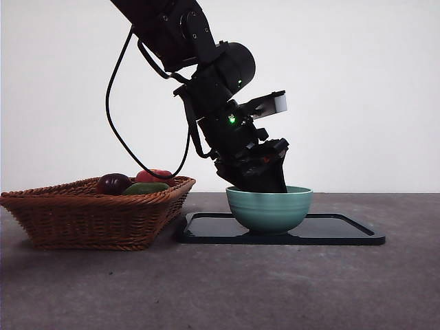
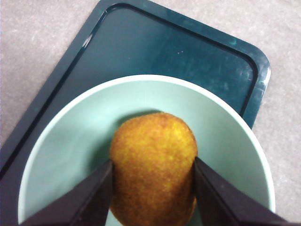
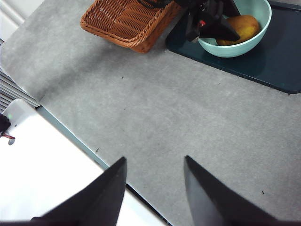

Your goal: Pick up the wifruite, put it on the bowl, pick up the plate, put it on desk

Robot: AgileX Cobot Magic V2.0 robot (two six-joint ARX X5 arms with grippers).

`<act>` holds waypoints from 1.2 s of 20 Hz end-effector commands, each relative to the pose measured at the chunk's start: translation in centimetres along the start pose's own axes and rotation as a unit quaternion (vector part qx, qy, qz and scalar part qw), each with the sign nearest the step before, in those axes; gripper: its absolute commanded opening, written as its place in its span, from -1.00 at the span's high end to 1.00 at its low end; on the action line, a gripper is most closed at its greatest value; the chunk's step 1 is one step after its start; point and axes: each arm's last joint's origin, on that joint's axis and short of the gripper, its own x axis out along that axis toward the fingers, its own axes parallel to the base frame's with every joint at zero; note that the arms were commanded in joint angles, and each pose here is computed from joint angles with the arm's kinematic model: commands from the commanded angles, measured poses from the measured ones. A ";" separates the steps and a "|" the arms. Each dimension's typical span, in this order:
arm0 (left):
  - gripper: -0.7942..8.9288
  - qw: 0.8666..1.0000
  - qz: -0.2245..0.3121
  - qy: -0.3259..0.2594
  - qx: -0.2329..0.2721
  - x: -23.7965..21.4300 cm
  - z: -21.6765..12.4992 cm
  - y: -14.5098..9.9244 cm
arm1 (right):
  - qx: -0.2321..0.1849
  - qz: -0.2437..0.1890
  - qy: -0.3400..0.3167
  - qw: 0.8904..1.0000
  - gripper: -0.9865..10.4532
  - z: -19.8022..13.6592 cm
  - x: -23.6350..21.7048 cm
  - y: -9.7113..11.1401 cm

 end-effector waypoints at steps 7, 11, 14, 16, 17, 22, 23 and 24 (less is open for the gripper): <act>0.55 1.000 0.003 -0.007 -0.017 -0.1 1.6 0.5 | 0.002 0.004 -0.004 1.000 0.49 0.2 -0.1 0.1; 0.55 1.000 0.006 -0.014 -0.018 -2.4 3.8 1.1 | 0.001 0.003 -0.004 1.000 0.49 0.2 -0.1 0.1; 0.55 0.999 -0.008 -0.038 -0.035 -4.9 5.8 1.8 | 0.001 0.003 -0.004 1.000 0.49 0.2 -0.1 0.1; 0.55 0.997 -0.010 -0.062 -0.055 -7.2 7.1 2.6 | 0.001 0.003 -0.004 1.000 0.49 0.2 -0.1 0.1; 0.55 0.995 -0.003 -0.073 -0.064 -8.7 7.7 3.0 | 0.001 0.003 -0.004 1.000 0.49 0.2 -0.1 0.1; 0.55 0.988 0.036 -0.126 -0.083 -17.2 9.0 3.9 | -0.003 0.003 -0.005 1.000 0.49 0.2 -0.1 0.1; 0.55 0.986 0.046 -0.138 -0.085 -19.5 8.9 3.8 | -0.003 0.003 -0.005 1.000 0.49 0.2 -0.1 0.1; 0.55 0.984 0.055 -0.150 -0.084 -21.5 8.9 3.6 | -0.004 0.003 -0.005 1.000 0.49 0.2 -0.1 0.1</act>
